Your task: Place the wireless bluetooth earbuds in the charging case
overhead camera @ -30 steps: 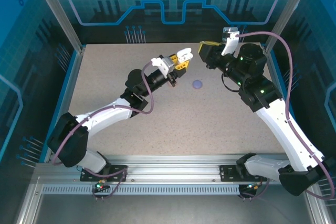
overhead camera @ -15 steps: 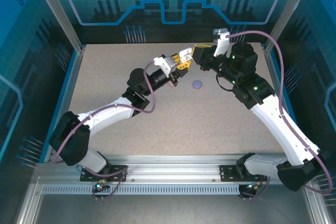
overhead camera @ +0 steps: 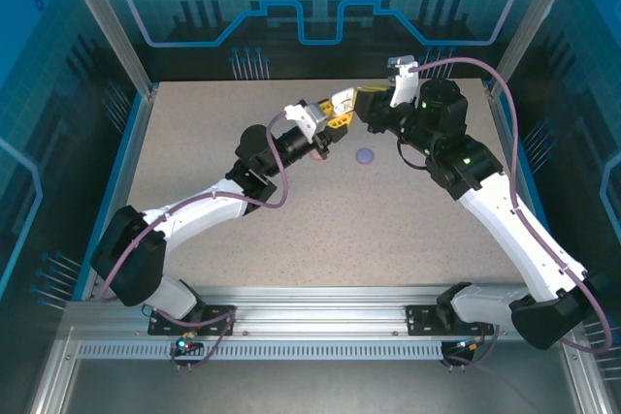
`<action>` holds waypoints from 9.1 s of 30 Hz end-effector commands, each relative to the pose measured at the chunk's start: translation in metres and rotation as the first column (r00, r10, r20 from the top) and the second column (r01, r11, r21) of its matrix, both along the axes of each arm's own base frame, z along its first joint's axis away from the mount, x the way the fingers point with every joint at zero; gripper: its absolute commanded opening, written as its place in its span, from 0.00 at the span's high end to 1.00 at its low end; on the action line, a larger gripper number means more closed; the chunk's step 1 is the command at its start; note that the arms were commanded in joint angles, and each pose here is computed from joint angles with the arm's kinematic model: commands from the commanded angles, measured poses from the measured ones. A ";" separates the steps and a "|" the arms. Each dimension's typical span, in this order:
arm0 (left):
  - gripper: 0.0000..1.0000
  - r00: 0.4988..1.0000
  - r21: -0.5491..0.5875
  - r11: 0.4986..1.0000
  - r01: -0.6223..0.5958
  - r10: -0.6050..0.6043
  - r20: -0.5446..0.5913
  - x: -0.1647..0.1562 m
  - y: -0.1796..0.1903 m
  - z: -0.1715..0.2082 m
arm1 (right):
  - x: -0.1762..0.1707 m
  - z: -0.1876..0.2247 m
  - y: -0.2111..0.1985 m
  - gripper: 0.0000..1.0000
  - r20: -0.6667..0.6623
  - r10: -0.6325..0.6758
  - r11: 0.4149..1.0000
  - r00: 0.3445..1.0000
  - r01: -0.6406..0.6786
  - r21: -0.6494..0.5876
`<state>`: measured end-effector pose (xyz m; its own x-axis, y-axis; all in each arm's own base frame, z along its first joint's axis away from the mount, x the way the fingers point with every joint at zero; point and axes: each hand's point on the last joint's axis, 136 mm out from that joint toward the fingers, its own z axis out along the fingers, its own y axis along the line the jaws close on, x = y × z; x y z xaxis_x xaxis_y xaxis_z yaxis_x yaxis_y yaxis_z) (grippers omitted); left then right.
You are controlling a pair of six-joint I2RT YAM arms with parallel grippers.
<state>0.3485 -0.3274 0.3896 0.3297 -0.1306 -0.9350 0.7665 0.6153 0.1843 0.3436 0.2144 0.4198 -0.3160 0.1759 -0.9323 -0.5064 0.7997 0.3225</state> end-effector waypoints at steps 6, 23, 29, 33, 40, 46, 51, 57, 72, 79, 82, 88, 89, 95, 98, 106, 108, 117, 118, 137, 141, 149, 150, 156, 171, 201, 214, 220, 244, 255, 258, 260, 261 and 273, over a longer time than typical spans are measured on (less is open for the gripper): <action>1.00 0.999 -0.024 1.000 0.008 -0.007 0.048 -0.004 -0.002 0.019 | 0.004 -0.013 0.002 0.78 0.015 -0.011 0.993 1.000 0.013 -0.115; 1.00 1.000 -0.029 1.000 0.010 -0.010 0.011 0.001 -0.005 0.010 | 0.001 -0.029 0.029 0.73 0.029 0.038 0.946 0.999 -0.027 -0.324; 1.00 1.000 -0.025 1.000 0.010 -0.010 -0.001 0.003 -0.006 0.005 | 0.004 -0.024 0.022 0.66 0.027 -0.008 0.951 1.000 0.016 -0.308; 1.00 1.000 -0.027 1.000 0.014 -0.014 -0.006 0.003 -0.006 0.004 | 0.004 -0.017 0.016 0.58 0.020 -0.035 0.962 0.999 0.039 -0.271; 1.00 1.000 -0.026 1.000 0.014 -0.015 -0.011 0.003 -0.006 0.003 | 0.003 0.001 0.005 0.51 0.020 -0.065 0.980 0.998 0.068 -0.187; 1.00 1.000 -0.028 1.000 0.012 -0.013 -0.012 0.003 -0.006 0.003 | 0.001 0.012 0.002 0.45 0.004 -0.053 0.992 0.999 0.053 -0.117; 1.00 1.000 -0.027 1.000 0.012 -0.013 -0.015 0.004 -0.006 0.002 | 0.001 0.014 -0.002 0.44 -0.022 -0.044 0.997 0.999 0.042 -0.066; 1.00 1.000 -0.028 1.000 0.009 -0.009 -0.015 0.004 -0.006 0.002 | 0.004 0.010 -0.009 0.44 -0.048 -0.058 0.997 0.997 0.056 -0.049; 1.00 1.000 -0.030 1.000 0.001 -0.001 -0.018 0.005 -0.005 0.000 | 0.017 0.003 -0.054 0.51 -0.232 -0.131 0.980 0.964 0.161 0.113; 1.00 1.000 -0.034 0.999 0.003 -0.003 -0.018 0.005 -0.005 0.001 | 0.026 -0.022 -0.053 0.77 -0.322 -0.091 0.983 0.942 0.138 0.124; 1.00 1.000 -0.034 0.999 0.003 -0.004 -0.020 0.005 -0.005 0.000 | 0.030 -0.026 -0.047 0.83 -0.335 -0.053 0.985 0.941 0.104 0.135; 1.00 1.000 -0.036 0.999 0.007 -0.008 -0.022 0.005 -0.005 0.001 | 0.036 -0.030 -0.039 0.85 -0.344 -0.019 0.986 0.939 0.074 0.147; 1.00 1.000 -0.038 0.999 0.007 -0.008 -0.020 0.005 -0.005 0.002 | 0.038 -0.031 -0.037 0.85 -0.347 -0.013 0.986 0.938 0.069 0.149; 1.00 1.000 -0.039 0.999 0.010 -0.011 -0.026 0.005 -0.006 0.001 | 0.046 -0.031 -0.030 0.85 -0.350 0.008 0.986 0.937 0.050 0.157; 1.00 0.999 -0.039 0.999 0.015 -0.017 -0.032 0.005 -0.007 0.000 | 0.052 -0.032 -0.027 0.85 -0.352 0.009 0.987 0.936 0.048 0.155; 1.00 0.999 -0.040 0.999 0.013 -0.015 -0.044 0.007 -0.007 -0.004 | 0.055 -0.028 -0.019 0.86 -0.348 0.035 0.989 0.937 0.017 0.147; 1.00 0.999 -0.041 0.999 0.011 -0.013 -0.044 0.007 -0.007 -0.004 | 0.050 -0.026 -0.017 0.87 -0.344 0.043 0.990 0.938 0.006 0.141; 1.00 0.999 -0.045 0.999 -0.001 -0.001 -0.045 0.010 -0.006 -0.003 | 0.025 -0.027 -0.012 0.89 -0.347 0.068 0.993 0.935 -0.031 0.111; 1.00 0.999 -0.044 0.999 -0.001 -0.001 -0.046 0.010 -0.006 -0.004 | 0.023 -0.028 -0.012 0.88 -0.347 0.070 0.993 0.935 -0.034 0.109; 1.00 0.999 -0.049 0.999 -0.006 0.004 -0.040 0.008 -0.004 -0.001 | 0.024 -0.038 -0.033 0.90 -0.365 -0.044 0.996 0.930 0.069 0.056; 1.00 0.999 -0.051 0.999 0.001 -0.003 -0.044 0.007 -0.004 -0.002 | 0.033 -0.039 -0.032 0.90 -0.364 -0.048 0.995 0.930 0.077 0.065; 1.00 0.999 -0.055 0.998 0.005 -0.008 -0.050 0.008 -0.005 -0.002 | 0.049 -0.032 -0.019 0.92 -0.365 -0.010 0.996 0.931 0.043 0.084; 1.00 0.999 -0.054 0.999 0.002 -0.005 -0.050 0.009 -0.005 -0.002 | 0.049 -0.033 -0.017 0.92 -0.367 -0.001 0.996 0.930 0.034 0.083; 1.00 0.999 -0.053 0.999 0.000 -0.003 -0.049 0.010 -0.006 -0.003 | 0.034 -0.028 -0.008 0.93 -0.357 0.035 0.996 0.933 -0.004 0.087; 1.00 0.999 -0.051 0.999 -0.013 0.011 -0.051 0.012 -0.005 -0.003 | 0.003 -0.039 0.000 0.92 -0.382 0.070 0.995 0.921 -0.040 0.086; 1.00 0.998 -0.060 0.998 0.002 -0.005 -0.060 0.010 -0.006 -0.004 | 0.006 -0.006 -0.026 0.85 -0.282 -0.018 0.996 0.959 0.042 0.079; 1.00 0.998 -0.062 0.998 0.006 -0.010 -0.058 0.009 -0.006 -0.002 | -0.008 0.000 -0.003 0.51 -0.233 0.029 0.999 0.972 -0.022 0.031; 1.00 0.998 -0.062 0.998 0.008 -0.012 -0.059 0.009 -0.006 -0.001 | 0.000 -0.004 -0.004 0.52 -0.240 0.002 1.000 0.971 0.001 0.012; 1.00 0.999 -0.063 0.998 0.002 -0.005 -0.049 0.008 -0.004 0.002 | 0.016 -0.050 -0.034 0.56 -0.348 -0.078 0.996 0.934 0.085 0.006; 1.00 0.999 -0.058 0.998 0.003 -0.006 -0.052 0.009 -0.005 0.000 | -0.003 -0.013 -0.030 0.53 -0.267 -0.016 0.997 0.964 0.037 0.074; 1.00 0.998 -0.057 0.998 0.005 -0.008 -0.055 0.009 -0.005 -0.001 | -0.006 -0.005 -0.024 0.50 -0.252 0.003 0.997 0.968 0.016 0.073; 1.00 0.998 -0.058 0.998 0.006 -0.009 -0.055 0.009 -0.006 -0.001 | -0.006 -0.003 -0.020 0.46 -0.247 0.015 0.998 0.969 0.003 0.070; 1.00 0.998 -0.059 0.998 0.007 -0.010 -0.054 0.008 -0.006 0.000 | -0.006 -0.004 -0.017 0.44 -0.252 0.023 0.998 0.968 -0.006 0.068; 1.00 0.999 -0.059 0.998 0.005 -0.009 -0.054 0.009 -0.005 0.001 | 0.009 -0.024 0.000 0.39 -0.304 0.053 0.998 0.951 -0.039 0.052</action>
<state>0.3623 -0.3341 0.3646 0.2349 -0.1335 -0.9628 0.7744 0.6243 0.1024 0.3551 0.2068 0.3871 -0.6018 0.2041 -0.7721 -0.3802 0.7770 0.5018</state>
